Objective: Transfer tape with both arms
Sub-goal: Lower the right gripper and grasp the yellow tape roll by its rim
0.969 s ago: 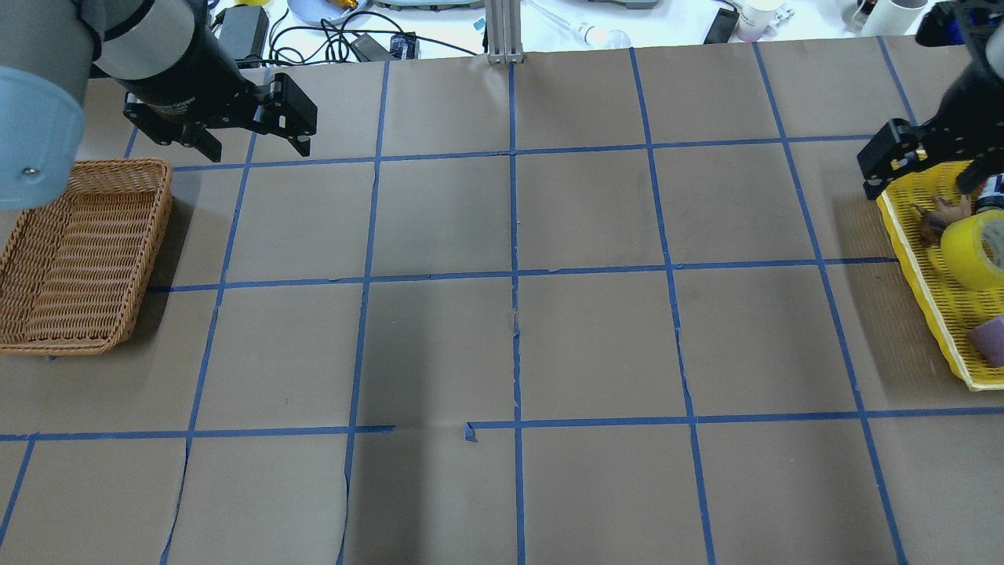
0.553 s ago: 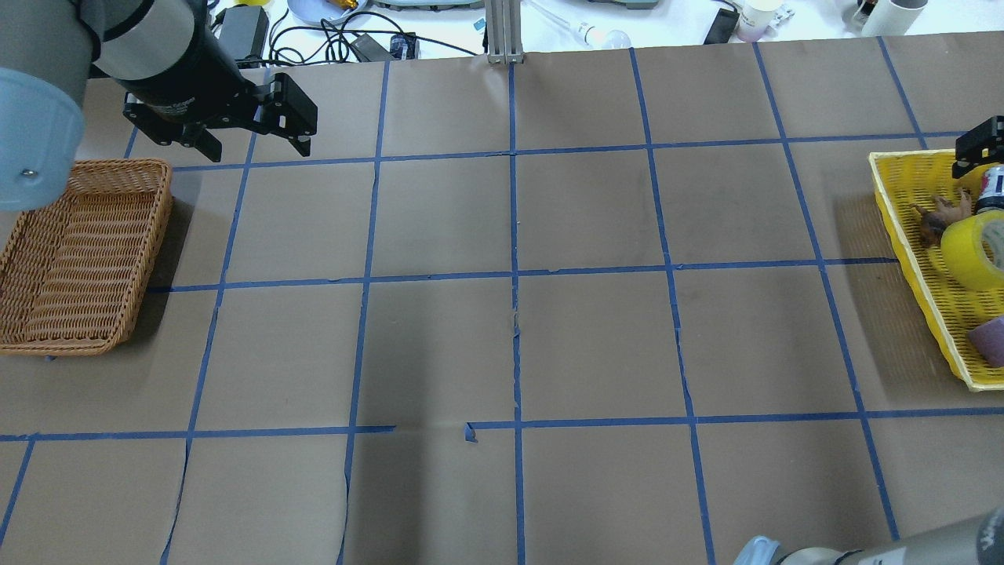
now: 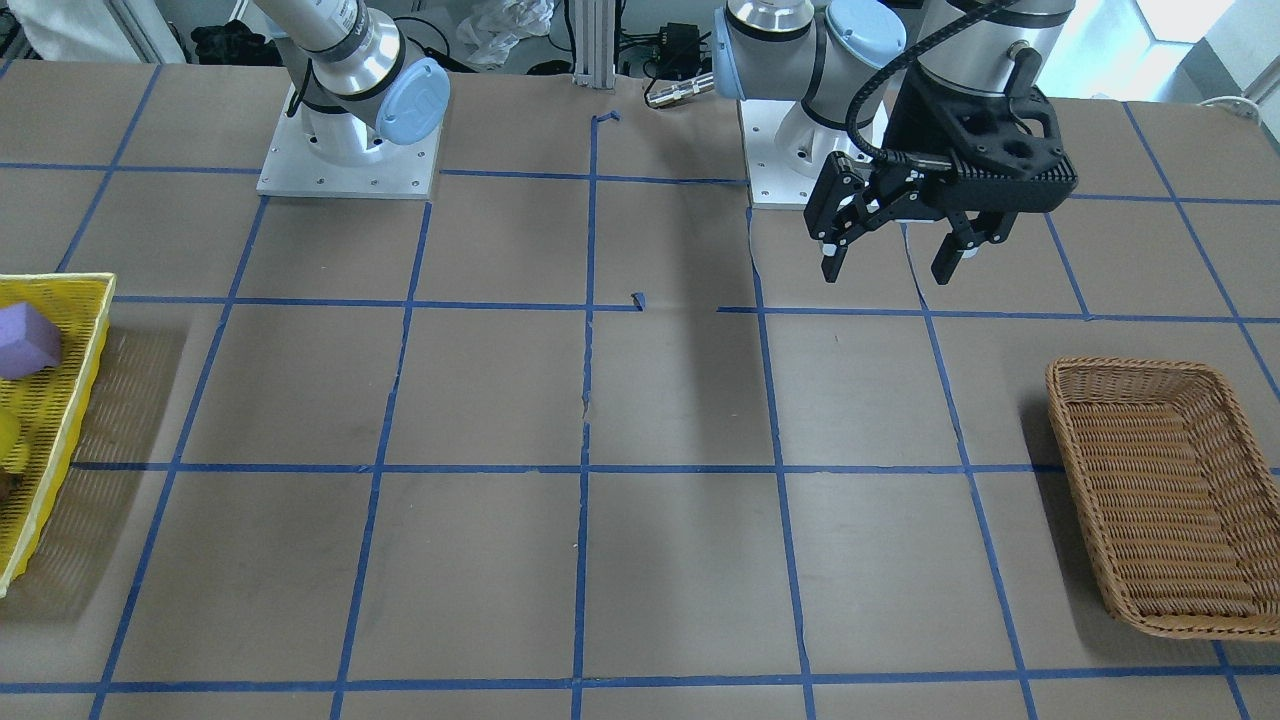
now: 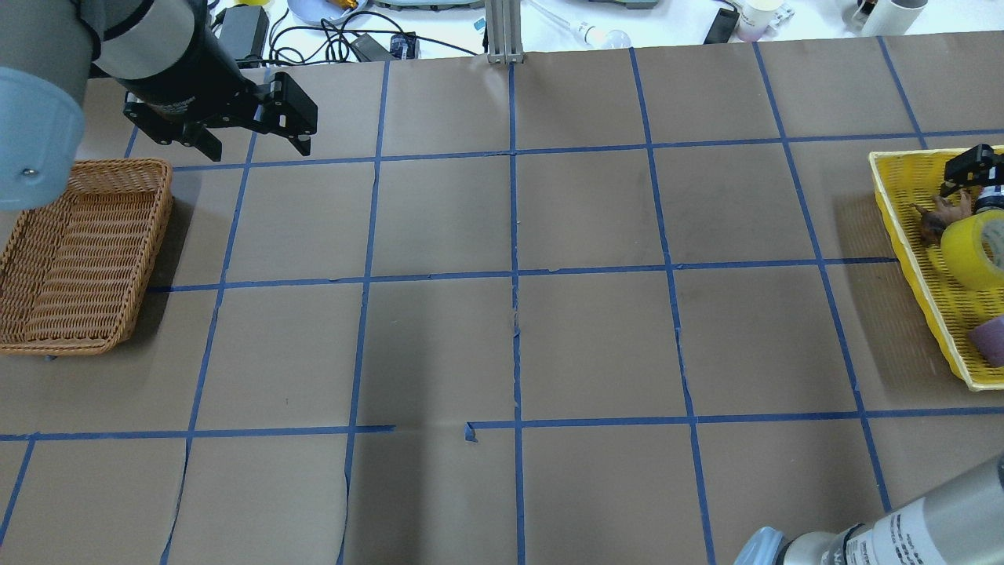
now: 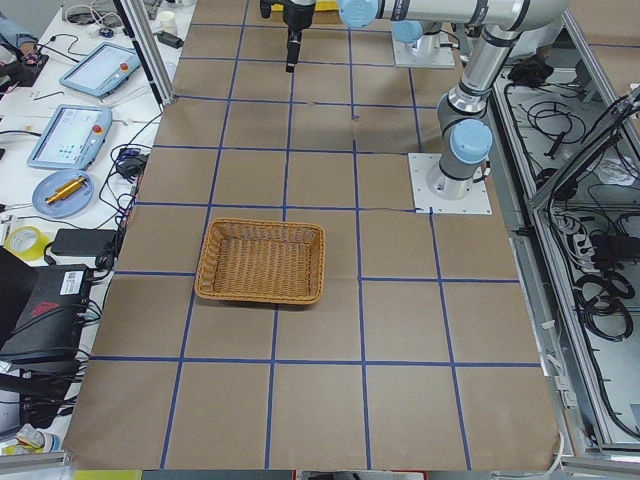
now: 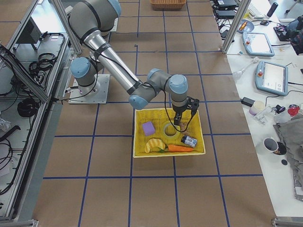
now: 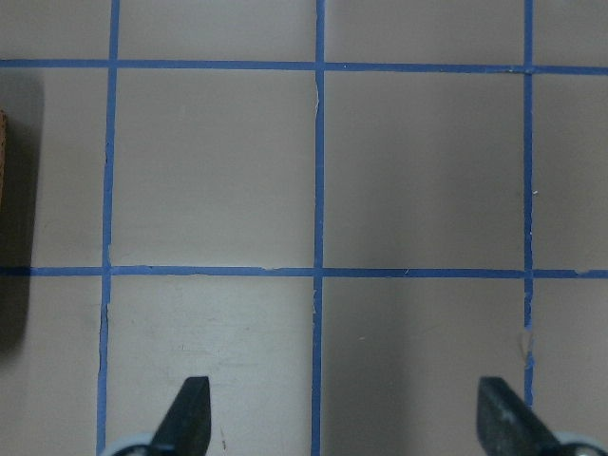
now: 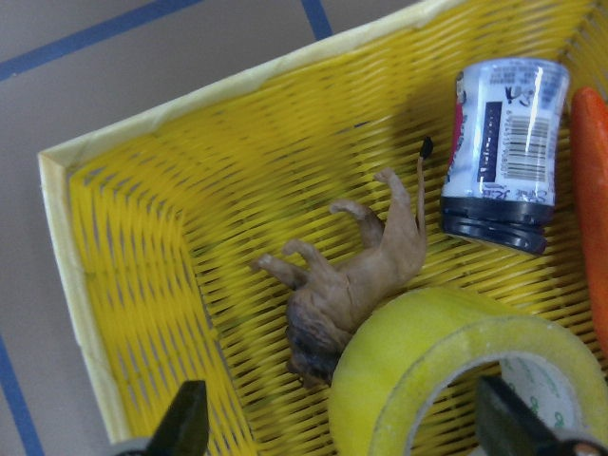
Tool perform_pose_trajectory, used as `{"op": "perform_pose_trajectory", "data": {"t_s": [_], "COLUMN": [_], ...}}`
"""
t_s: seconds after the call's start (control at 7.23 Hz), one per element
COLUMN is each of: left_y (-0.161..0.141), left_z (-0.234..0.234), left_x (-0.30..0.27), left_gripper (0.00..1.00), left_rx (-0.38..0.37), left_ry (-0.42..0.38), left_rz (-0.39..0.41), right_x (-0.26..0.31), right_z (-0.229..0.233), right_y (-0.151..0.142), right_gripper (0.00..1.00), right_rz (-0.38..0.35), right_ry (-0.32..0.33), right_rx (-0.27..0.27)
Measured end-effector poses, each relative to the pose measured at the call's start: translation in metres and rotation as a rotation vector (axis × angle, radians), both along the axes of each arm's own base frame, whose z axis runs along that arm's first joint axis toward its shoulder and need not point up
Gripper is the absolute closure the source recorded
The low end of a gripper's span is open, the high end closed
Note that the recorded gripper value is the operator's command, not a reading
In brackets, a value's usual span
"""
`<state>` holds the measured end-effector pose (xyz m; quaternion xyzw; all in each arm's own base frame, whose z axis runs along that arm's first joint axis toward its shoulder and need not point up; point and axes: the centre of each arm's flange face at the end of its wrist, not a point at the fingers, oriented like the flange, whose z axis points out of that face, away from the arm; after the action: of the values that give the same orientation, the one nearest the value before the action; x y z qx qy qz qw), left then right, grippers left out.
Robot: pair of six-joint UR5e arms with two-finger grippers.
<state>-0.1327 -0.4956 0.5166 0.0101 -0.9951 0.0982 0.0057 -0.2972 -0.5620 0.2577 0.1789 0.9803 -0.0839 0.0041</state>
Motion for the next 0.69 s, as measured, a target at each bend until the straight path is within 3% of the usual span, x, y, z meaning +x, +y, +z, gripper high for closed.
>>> {"op": "perform_pose_trajectory", "data": {"t_s": [0.28,0.69], "left_y": [0.000,0.000], "left_z": [0.000,0.000], "left_x": [0.000,0.000], "left_gripper": [0.00,0.00], "left_rx": [0.000,0.000], "left_ry": [0.000,0.000], "left_rz": [0.000,-0.001], "right_x": [-0.009,-0.010], "right_z": [-0.021,-0.026], "right_y": [0.002,0.003], "right_gripper": [0.33,0.97], "right_rz": [-0.023,-0.028], "right_ry": [-0.020,-0.027], "right_rx": [0.023,0.031]}}
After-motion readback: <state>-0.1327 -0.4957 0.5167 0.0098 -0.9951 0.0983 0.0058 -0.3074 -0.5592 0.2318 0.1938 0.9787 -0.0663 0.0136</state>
